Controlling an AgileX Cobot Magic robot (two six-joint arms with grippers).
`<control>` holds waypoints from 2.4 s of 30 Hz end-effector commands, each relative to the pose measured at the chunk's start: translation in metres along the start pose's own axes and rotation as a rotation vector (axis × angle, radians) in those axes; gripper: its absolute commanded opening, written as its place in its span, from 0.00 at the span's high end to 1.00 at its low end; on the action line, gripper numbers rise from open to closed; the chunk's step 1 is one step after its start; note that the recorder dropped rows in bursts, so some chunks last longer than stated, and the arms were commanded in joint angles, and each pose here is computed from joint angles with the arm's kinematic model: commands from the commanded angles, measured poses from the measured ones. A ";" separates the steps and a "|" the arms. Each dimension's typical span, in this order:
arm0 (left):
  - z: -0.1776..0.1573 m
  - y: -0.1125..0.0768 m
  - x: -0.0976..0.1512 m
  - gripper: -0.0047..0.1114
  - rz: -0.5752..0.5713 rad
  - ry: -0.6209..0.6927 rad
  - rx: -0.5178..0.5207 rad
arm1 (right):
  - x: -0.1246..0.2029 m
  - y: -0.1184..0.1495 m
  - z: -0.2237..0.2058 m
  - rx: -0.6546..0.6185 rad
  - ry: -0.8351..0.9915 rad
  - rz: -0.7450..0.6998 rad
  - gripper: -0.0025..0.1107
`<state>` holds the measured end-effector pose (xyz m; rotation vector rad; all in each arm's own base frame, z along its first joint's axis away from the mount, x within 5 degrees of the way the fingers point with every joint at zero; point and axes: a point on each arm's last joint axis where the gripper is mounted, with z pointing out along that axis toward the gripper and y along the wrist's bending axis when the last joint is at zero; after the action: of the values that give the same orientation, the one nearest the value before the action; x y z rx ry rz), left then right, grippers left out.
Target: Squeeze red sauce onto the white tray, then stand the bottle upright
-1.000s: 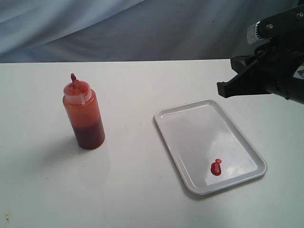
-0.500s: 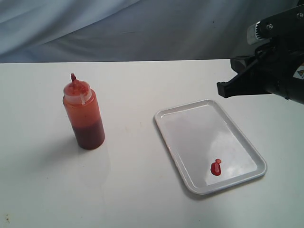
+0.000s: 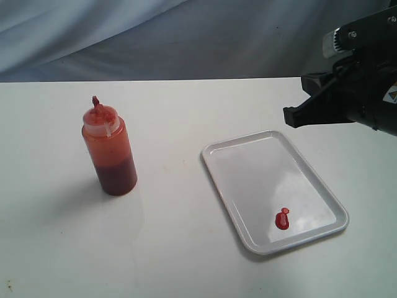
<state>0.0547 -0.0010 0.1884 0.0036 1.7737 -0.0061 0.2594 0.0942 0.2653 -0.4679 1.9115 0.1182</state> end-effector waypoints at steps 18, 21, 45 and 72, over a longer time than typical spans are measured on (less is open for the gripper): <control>0.000 0.000 0.001 0.96 -0.005 -0.007 0.005 | -0.001 -0.002 -0.002 0.012 -0.019 0.009 0.98; 0.000 0.000 0.001 0.96 -0.005 -0.007 0.005 | -0.001 -0.002 -0.002 0.012 -0.019 0.009 0.98; 0.000 0.000 0.001 0.96 -0.002 -0.007 0.005 | -0.001 -0.002 -0.002 0.012 -0.019 0.009 0.98; 0.000 0.000 0.001 0.96 -0.002 -0.007 0.005 | -0.058 -0.034 -0.278 0.549 -0.876 -0.005 0.98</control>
<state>0.0547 -0.0010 0.1884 0.0032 1.7737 -0.0064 0.0693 -0.0053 0.4262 -0.0287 1.0906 -0.1762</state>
